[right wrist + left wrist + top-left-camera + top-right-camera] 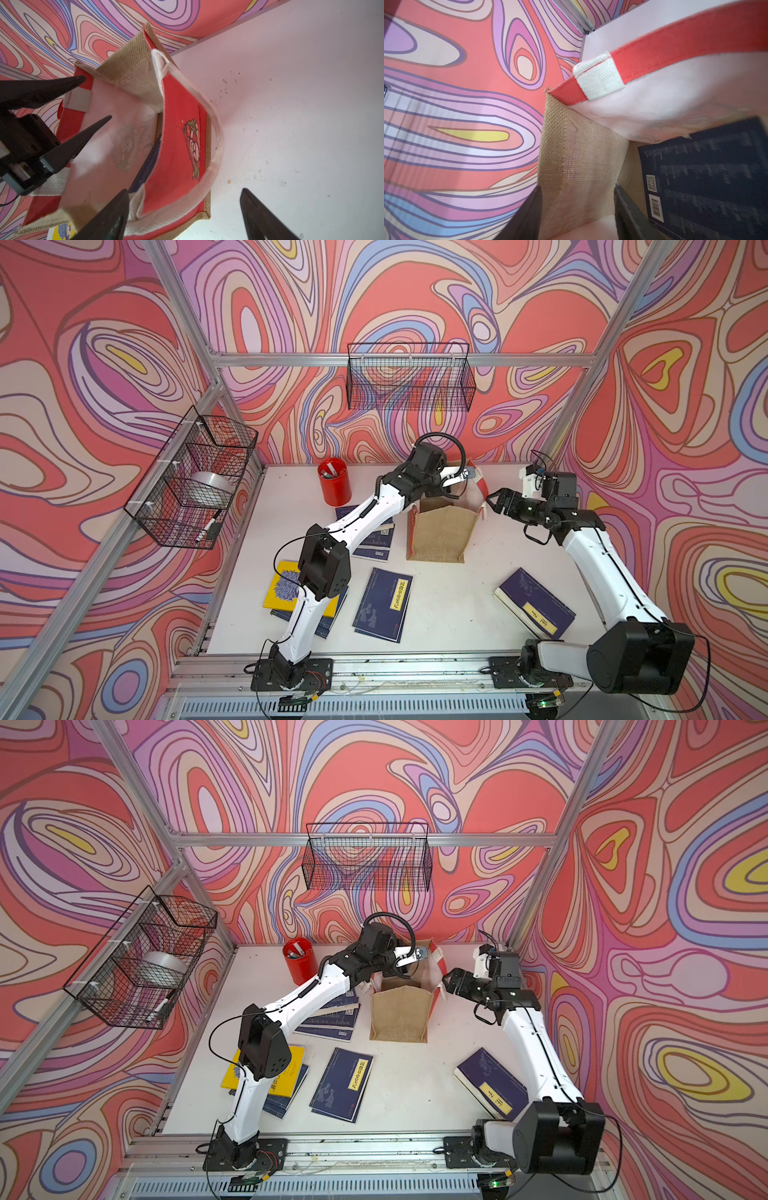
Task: Put the books into the canvas bag
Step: Place the book in the canvas bag.
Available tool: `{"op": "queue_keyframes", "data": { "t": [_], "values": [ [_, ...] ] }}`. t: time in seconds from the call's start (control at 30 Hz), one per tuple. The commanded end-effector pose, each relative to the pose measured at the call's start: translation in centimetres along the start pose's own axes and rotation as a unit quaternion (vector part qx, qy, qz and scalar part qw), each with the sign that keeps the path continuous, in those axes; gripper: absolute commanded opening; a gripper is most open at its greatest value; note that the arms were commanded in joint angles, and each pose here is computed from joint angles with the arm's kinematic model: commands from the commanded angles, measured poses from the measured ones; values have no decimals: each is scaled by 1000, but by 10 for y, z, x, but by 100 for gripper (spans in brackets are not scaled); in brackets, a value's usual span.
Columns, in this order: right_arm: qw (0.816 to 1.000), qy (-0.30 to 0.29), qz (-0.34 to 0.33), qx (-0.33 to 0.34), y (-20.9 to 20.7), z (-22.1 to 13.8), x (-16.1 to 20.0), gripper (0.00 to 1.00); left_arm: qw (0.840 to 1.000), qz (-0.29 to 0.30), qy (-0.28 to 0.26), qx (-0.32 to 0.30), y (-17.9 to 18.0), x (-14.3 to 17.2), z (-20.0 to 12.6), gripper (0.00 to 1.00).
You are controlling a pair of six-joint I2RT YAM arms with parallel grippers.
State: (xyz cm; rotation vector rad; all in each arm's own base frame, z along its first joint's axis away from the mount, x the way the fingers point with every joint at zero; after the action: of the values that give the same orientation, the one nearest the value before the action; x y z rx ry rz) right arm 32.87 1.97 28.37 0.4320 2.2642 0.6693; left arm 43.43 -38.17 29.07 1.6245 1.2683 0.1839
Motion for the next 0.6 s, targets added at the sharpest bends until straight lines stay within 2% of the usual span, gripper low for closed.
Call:
{"op": "queue_keyframes", "data": {
  "t": [0.0,0.13,0.23,0.3,0.33,0.47,0.57],
  "values": [
    [1000,-4,-7,-5,0,-1,0,84,999,-14,-4,-31,11,-5,-4,61],
    [1000,-7,-11,-8,2,-5,0,85,997,-46,-18,-65,34,-16,-30,73],
    [1000,-12,-20,-20,6,-10,0,86,996,-64,-34,-48,41,-25,-58,80],
    [999,-13,-27,-28,10,-14,0,88,994,-95,-43,-27,42,-32,-82,89],
    [999,-13,-32,-33,13,-15,1,90,992,-114,-45,-17,43,-35,-96,99],
    [997,-17,-64,-41,32,-26,8,98,978,-209,-24,12,36,-33,-147,100],
    [995,-13,-87,-54,49,-36,20,99,960,-278,-4,36,10,-21,-177,100]
  ]
}}
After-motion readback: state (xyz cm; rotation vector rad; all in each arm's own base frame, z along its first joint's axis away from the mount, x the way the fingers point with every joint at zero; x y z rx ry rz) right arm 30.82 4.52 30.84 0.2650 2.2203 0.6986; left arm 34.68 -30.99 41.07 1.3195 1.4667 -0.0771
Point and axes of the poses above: each gripper's point midway between its finger pads, its own z axis out along the fingers, its own y axis along the line the jaws close on, x = y × z, the point moved 7 cm from there along -z, back along the fingers, and after that the axes turned 11 degrees about z, right-handed, at the moved point
